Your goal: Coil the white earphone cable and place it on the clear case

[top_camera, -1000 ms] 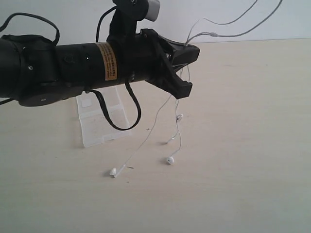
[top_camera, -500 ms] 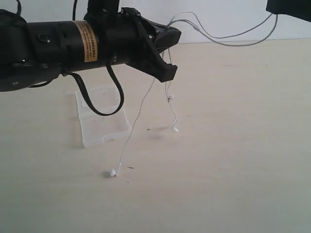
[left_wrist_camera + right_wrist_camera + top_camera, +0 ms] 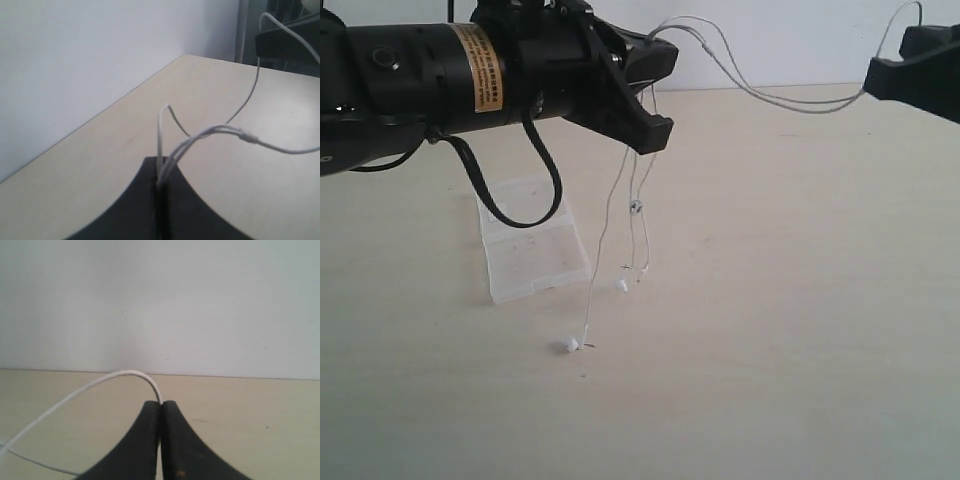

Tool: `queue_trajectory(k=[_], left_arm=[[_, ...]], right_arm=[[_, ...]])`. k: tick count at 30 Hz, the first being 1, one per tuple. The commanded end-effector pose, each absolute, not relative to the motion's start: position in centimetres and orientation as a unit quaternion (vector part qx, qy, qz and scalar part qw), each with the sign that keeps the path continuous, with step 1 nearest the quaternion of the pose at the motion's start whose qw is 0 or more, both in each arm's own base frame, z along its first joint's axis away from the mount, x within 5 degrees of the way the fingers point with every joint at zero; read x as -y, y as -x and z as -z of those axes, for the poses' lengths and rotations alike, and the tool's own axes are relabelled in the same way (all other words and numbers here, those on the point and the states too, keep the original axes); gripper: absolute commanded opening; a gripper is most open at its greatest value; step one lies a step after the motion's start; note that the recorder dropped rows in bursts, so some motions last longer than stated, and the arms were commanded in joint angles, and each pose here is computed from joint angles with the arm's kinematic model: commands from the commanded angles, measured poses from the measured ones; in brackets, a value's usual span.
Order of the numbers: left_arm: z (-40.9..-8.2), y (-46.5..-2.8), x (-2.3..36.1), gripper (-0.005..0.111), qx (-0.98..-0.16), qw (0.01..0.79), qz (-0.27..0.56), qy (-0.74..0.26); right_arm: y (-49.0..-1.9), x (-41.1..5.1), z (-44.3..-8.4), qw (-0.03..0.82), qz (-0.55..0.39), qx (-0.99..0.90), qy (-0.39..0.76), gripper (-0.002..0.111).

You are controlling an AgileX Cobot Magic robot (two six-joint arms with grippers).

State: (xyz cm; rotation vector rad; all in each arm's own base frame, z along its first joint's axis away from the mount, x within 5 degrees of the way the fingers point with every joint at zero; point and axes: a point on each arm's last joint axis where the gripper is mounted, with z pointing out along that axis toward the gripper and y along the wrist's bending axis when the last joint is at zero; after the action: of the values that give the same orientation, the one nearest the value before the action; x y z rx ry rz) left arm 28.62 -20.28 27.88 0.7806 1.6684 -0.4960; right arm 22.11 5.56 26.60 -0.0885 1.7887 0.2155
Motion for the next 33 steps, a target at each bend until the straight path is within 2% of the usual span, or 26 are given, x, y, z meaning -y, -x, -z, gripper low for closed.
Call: queue_trajectory(k=[1, 11, 23, 27, 33], left_arm=[[-28.2, -28.5, 20.1, 0.0, -0.711, 0.582, 0.213, -0.331], [-28.2, -28.5, 20.2, 0.0, -0.713, 0.581, 0.22, -0.325], [-28.2, -28.5, 20.1, 0.0, -0.716, 0.579, 0.219, -0.323], [-28.2, -28.5, 20.1, 0.0, -0.716, 0.579, 0.22, -0.322], [-28.1, -28.5, 20.1, 0.0, -0.72, 0.576, 0.216, -0.32]], right_arm=[[-21.7, -5.9, -25.2, 0.616, -0.114, -0.778, 0.057, 0.0], [-22.0, -7.4, -21.9, 0.552, -0.135, -0.81, 0.144, 0.0], [-20.9, -8.9, -21.4, 0.512, -0.182, -0.805, 0.238, 0.001], [-20.7, -9.1, -21.3, 0.504, -0.196, -0.803, 0.251, 0.016], [-20.5, -9.2, -21.2, 0.496, -0.2, -0.805, 0.259, 0.049]])
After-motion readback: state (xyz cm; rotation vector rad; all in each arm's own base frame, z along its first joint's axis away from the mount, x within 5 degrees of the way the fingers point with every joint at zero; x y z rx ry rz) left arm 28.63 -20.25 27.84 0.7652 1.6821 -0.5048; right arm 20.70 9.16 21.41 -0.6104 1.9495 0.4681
